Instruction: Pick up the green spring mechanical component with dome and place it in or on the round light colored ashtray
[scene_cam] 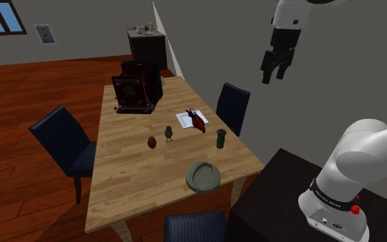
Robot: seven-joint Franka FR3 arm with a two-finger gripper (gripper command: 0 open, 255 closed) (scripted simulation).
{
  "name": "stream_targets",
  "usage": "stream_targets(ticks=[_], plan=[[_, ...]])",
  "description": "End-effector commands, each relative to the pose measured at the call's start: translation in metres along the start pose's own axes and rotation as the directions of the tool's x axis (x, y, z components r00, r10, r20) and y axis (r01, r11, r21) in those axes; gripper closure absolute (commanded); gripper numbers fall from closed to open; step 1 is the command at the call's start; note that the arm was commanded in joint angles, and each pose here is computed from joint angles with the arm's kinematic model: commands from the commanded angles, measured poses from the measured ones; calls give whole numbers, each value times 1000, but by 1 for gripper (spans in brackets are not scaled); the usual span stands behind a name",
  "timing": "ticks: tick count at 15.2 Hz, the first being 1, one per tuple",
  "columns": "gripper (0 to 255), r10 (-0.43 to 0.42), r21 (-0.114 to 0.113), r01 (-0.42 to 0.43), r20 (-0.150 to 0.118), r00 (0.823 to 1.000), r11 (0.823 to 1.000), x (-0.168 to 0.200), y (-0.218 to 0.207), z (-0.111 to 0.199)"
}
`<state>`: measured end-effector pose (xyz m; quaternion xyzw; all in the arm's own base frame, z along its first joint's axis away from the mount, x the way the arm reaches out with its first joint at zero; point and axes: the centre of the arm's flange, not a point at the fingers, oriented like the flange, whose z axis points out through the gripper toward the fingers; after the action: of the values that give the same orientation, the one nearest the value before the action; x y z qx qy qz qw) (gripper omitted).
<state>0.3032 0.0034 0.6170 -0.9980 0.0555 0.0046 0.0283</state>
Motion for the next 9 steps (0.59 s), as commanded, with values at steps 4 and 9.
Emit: stream_targets(ticks=[4,9], plan=[[0,7,-8,-7,-1,1000,1000,23,6,32],[0,19,-22,-19,-3,1000,1000,60,17,84]])
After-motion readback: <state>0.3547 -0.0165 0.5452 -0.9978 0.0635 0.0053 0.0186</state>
